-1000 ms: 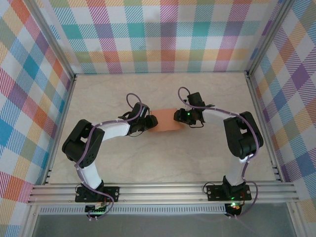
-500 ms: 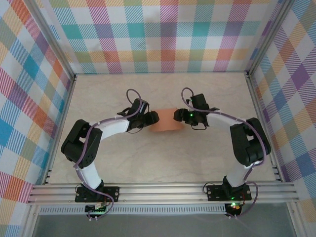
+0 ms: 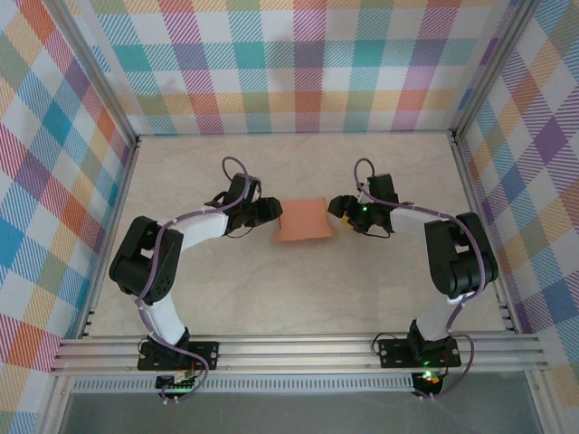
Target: Fold the paper box
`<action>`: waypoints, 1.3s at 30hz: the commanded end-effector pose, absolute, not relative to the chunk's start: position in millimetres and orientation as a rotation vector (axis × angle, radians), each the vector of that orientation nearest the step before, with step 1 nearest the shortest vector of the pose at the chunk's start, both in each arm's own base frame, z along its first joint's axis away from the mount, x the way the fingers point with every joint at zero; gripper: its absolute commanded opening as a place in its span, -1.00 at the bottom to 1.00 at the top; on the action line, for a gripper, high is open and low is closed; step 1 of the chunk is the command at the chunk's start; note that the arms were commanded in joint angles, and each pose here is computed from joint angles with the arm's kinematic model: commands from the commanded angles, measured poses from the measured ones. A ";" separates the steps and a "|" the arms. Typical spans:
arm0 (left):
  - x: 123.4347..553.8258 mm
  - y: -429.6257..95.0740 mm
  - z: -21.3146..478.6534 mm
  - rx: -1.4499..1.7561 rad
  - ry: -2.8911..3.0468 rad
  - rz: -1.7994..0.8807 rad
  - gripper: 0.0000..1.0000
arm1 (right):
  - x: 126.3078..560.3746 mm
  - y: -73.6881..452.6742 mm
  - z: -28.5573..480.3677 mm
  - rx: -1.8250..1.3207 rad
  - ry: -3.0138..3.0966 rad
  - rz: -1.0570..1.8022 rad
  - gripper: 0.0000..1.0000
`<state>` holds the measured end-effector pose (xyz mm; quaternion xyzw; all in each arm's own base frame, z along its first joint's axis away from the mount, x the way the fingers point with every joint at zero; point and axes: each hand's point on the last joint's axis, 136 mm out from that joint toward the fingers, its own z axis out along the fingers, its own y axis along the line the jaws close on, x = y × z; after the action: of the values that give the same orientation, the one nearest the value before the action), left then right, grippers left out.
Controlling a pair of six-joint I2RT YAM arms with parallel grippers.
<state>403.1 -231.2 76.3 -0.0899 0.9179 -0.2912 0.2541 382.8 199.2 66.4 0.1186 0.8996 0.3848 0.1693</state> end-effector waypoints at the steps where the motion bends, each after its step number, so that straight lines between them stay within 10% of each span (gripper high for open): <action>1: 405.5 -240.1 67.5 -0.201 2.498 -0.883 -0.14 | 384.2 211.4 72.3 0.311 2.532 1.199 0.35; 39: 393.3 -190.2 23.4 -0.402 2.522 -0.944 -0.48 | 388.8 265.1 69.5 0.205 2.494 1.622 0.45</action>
<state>406.6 -206.8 53.8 -0.1132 0.8921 -0.3617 0.2459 386.7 253.6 58.3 0.0878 0.8469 0.5179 0.0824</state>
